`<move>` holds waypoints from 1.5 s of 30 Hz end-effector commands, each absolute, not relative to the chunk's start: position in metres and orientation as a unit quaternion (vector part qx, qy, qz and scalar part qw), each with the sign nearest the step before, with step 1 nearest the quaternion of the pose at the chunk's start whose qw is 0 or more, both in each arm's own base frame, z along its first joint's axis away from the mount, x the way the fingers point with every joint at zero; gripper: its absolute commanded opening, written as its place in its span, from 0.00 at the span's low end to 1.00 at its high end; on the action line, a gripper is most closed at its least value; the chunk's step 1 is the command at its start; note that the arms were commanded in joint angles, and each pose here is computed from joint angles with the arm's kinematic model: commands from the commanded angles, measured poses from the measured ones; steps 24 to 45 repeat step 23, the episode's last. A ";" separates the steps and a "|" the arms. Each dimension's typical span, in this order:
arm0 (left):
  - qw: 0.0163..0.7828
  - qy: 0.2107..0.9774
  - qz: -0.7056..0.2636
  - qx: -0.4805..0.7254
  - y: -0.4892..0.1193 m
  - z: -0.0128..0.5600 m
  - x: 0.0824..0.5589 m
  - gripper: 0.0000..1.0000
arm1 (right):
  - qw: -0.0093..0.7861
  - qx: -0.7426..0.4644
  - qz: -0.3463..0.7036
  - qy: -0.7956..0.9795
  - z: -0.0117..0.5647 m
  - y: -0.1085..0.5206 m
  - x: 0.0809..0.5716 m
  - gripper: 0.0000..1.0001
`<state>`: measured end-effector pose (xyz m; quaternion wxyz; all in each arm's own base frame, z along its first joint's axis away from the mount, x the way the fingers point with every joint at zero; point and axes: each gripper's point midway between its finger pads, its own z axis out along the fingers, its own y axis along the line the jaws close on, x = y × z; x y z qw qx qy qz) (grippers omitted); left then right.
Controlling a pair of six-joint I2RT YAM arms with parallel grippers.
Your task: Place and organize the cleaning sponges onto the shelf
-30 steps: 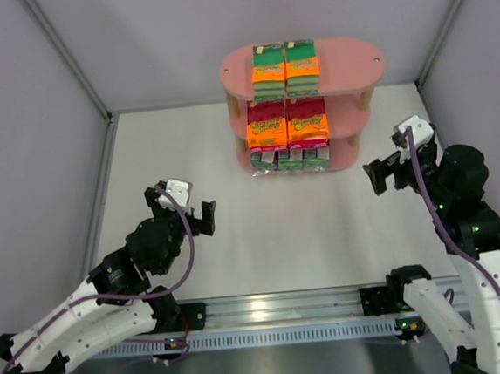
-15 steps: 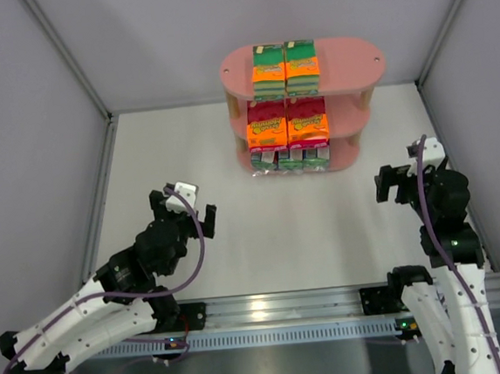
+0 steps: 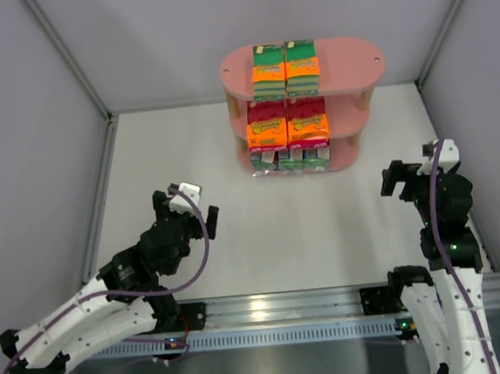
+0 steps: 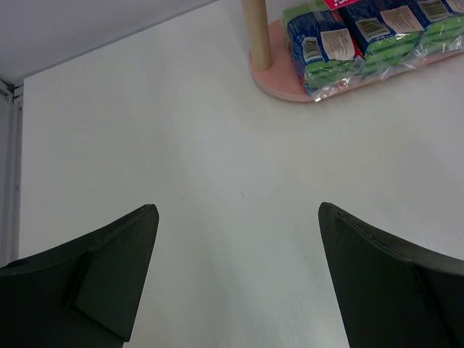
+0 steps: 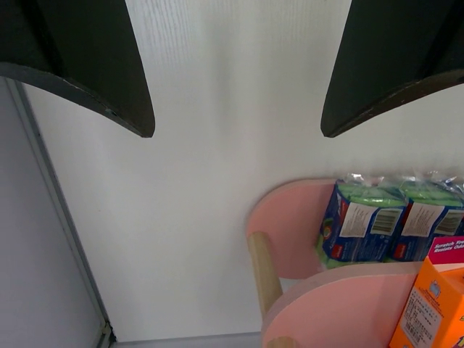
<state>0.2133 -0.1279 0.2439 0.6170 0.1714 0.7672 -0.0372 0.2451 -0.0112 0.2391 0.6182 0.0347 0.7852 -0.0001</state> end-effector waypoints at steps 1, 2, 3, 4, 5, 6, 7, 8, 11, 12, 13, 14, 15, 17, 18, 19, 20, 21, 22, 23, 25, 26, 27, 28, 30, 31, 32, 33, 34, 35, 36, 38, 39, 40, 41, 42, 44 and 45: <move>0.625 0.763 -0.036 0.162 -0.124 0.248 0.214 0.98 | 0.649 0.059 -0.002 0.758 0.259 -0.019 0.249 1.00; 0.625 0.763 -0.035 0.162 -0.124 0.248 0.214 0.98 | 0.649 0.061 -0.004 0.759 0.259 -0.020 0.249 0.99; 0.625 0.763 -0.036 0.162 -0.124 0.248 0.214 0.98 | 0.649 0.062 -0.005 0.759 0.259 -0.021 0.249 1.00; 0.624 0.763 -0.035 0.163 -0.124 0.247 0.214 0.98 | 0.648 0.061 -0.005 0.759 0.258 -0.021 0.249 1.00; 0.623 0.764 -0.037 0.165 -0.125 0.247 0.214 0.98 | 0.648 0.063 -0.006 0.759 0.258 -0.021 0.249 1.00; 0.624 0.763 -0.038 0.164 -0.125 0.247 0.214 0.98 | 0.649 0.064 -0.006 0.758 0.260 -0.022 0.249 0.99; 0.623 0.763 -0.038 0.166 -0.125 0.247 0.214 0.98 | 0.649 0.066 -0.006 0.758 0.259 -0.023 0.249 0.99; 0.624 0.763 -0.039 0.166 -0.126 0.247 0.214 0.98 | 0.649 0.067 -0.007 0.758 0.260 -0.023 0.249 0.99; 0.622 0.763 -0.042 0.169 -0.127 0.247 0.213 0.98 | 0.651 0.074 -0.010 0.755 0.261 -0.026 0.248 0.99; 0.622 0.763 -0.042 0.169 -0.128 0.247 0.214 0.98 | 0.651 0.076 -0.010 0.755 0.261 -0.027 0.248 1.00; 0.620 0.764 -0.041 0.172 -0.128 0.245 0.213 0.98 | 0.651 0.079 -0.010 0.755 0.261 -0.028 0.247 0.99; 0.621 0.764 -0.042 0.171 -0.128 0.246 0.214 0.98 | 0.651 0.081 -0.011 0.754 0.261 -0.029 0.247 1.00; 0.620 0.764 -0.043 0.172 -0.129 0.245 0.214 0.98 | 0.652 0.083 -0.011 0.754 0.262 -0.030 0.246 1.00; 0.620 0.764 -0.045 0.172 -0.129 0.246 0.213 0.98 | 0.651 0.086 -0.011 0.754 0.261 -0.031 0.246 1.00; 0.620 0.764 -0.045 0.172 -0.129 0.246 0.213 0.98 | 0.651 0.087 -0.013 0.754 0.261 -0.032 0.246 1.00; 0.622 0.763 -0.046 0.171 -0.129 0.247 0.213 0.98 | 0.651 0.085 -0.011 0.754 0.261 -0.031 0.246 0.99; 0.621 0.764 -0.047 0.171 -0.129 0.246 0.213 0.98 | 0.651 0.086 -0.009 0.754 0.262 -0.030 0.246 0.99; 0.621 0.763 -0.048 0.172 -0.130 0.246 0.212 0.98 | 0.651 0.086 -0.008 0.754 0.262 -0.030 0.246 0.99; 0.621 0.763 -0.049 0.173 -0.130 0.246 0.213 0.98 | 0.654 0.084 -0.013 0.752 0.262 -0.031 0.246 0.99; 0.620 0.763 -0.050 0.174 -0.131 0.246 0.212 0.98 | 0.655 0.081 -0.020 0.751 0.263 -0.034 0.245 1.00; 0.620 0.763 -0.050 0.174 -0.131 0.246 0.212 0.98 | 0.655 0.081 -0.020 0.751 0.263 -0.034 0.245 1.00; 0.620 0.763 -0.050 0.174 -0.131 0.246 0.212 0.98 | 0.655 0.081 -0.020 0.751 0.263 -0.034 0.245 1.00; 0.620 0.763 -0.050 0.174 -0.131 0.246 0.212 0.98 | 0.655 0.081 -0.020 0.751 0.263 -0.034 0.245 1.00; 0.620 0.763 -0.050 0.174 -0.131 0.246 0.212 0.98 | 0.655 0.081 -0.020 0.751 0.263 -0.034 0.245 1.00; 0.620 0.763 -0.050 0.174 -0.131 0.246 0.212 0.98 | 0.655 0.081 -0.020 0.751 0.263 -0.034 0.245 1.00; 0.620 0.763 -0.050 0.174 -0.131 0.246 0.212 0.98 | 0.655 0.081 -0.020 0.751 0.263 -0.034 0.245 1.00; 0.620 0.763 -0.050 0.174 -0.131 0.246 0.212 0.98 | 0.655 0.081 -0.020 0.751 0.263 -0.034 0.245 1.00; 0.620 0.763 -0.050 0.174 -0.131 0.246 0.212 0.98 | 0.655 0.081 -0.020 0.751 0.263 -0.034 0.245 1.00; 0.620 0.763 -0.050 0.174 -0.131 0.246 0.212 0.98 | 0.655 0.081 -0.020 0.751 0.263 -0.034 0.245 1.00; 0.620 0.763 -0.050 0.174 -0.131 0.246 0.212 0.98 | 0.655 0.081 -0.020 0.751 0.263 -0.034 0.245 1.00; 0.620 0.763 -0.050 0.174 -0.131 0.246 0.212 0.98 | 0.655 0.081 -0.020 0.751 0.263 -0.034 0.245 1.00; 0.620 0.763 -0.050 0.174 -0.131 0.246 0.212 0.98 | 0.655 0.081 -0.020 0.751 0.263 -0.034 0.245 1.00; 0.620 0.763 -0.050 0.174 -0.131 0.246 0.212 0.98 | 0.655 0.081 -0.020 0.751 0.263 -0.034 0.245 1.00; 0.620 0.763 -0.050 0.174 -0.131 0.246 0.212 0.98 | 0.655 0.081 -0.020 0.751 0.263 -0.034 0.245 1.00; 0.620 0.763 -0.050 0.174 -0.131 0.246 0.212 0.98 | 0.655 0.081 -0.020 0.751 0.263 -0.034 0.245 1.00; 0.620 0.763 -0.050 0.174 -0.131 0.246 0.212 0.98 | 0.655 0.081 -0.020 0.751 0.263 -0.034 0.245 1.00; 0.620 0.763 -0.050 0.174 -0.131 0.246 0.212 0.98 | 0.655 0.081 -0.020 0.751 0.263 -0.034 0.245 1.00; 0.620 0.763 -0.050 0.174 -0.131 0.246 0.212 0.98 | 0.655 0.081 -0.020 0.751 0.263 -0.034 0.245 1.00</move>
